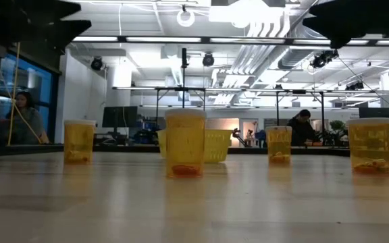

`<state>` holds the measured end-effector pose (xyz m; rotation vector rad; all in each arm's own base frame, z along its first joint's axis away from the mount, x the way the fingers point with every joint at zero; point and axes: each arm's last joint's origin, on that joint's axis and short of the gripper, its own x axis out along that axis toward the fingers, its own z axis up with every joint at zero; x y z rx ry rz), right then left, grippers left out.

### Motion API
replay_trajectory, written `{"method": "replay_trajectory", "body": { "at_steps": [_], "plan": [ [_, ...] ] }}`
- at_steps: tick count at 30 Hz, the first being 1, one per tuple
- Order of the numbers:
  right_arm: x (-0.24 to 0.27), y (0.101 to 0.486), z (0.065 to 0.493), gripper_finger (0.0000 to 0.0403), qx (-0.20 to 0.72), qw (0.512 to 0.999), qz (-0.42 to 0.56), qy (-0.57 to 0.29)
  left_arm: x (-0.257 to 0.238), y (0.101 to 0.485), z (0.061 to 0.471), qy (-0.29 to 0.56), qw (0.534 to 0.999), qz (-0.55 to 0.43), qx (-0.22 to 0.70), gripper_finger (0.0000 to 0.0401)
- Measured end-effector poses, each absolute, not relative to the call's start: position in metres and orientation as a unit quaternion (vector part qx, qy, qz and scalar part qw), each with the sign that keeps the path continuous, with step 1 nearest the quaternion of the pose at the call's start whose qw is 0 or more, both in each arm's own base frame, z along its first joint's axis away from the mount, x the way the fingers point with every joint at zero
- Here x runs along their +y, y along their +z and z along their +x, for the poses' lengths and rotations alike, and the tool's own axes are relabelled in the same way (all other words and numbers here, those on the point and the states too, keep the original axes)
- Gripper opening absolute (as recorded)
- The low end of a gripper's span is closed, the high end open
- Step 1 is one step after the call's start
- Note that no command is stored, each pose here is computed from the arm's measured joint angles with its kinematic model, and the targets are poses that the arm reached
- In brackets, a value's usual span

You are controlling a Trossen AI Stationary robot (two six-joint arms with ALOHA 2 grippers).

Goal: Pick and place pill bottles into a basket
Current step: Put the orange pill bottle into the yellow bin

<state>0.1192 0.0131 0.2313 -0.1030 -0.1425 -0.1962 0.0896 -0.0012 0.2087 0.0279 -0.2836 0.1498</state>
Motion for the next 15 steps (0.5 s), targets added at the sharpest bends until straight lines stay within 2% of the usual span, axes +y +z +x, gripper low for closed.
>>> {"method": "replay_trajectory", "body": {
  "at_steps": [4, 8, 12, 15],
  "plan": [
    [0.015, 0.242, 0.127, 0.0231, -0.054, 0.994, -0.039, -0.091, -0.001, 0.212, 0.089, 0.076, 0.984, 0.009, -0.158, 0.0314],
    [0.016, 0.255, 0.133, 0.0229, -0.030, 0.996, -0.010, -0.085, -0.001, 0.211, 0.089, 0.076, 0.985, 0.009, -0.156, 0.0311],
    [0.025, 0.267, 0.143, 0.0228, -0.024, 0.999, 0.040, -0.013, -0.001, 0.210, 0.089, 0.074, 0.986, -0.002, -0.151, 0.0298],
    [0.032, 0.266, 0.150, 0.0229, 0.022, 0.999, 0.044, 0.015, -0.001, 0.210, 0.089, 0.074, 0.986, -0.008, -0.149, 0.0289]
  ]
}}
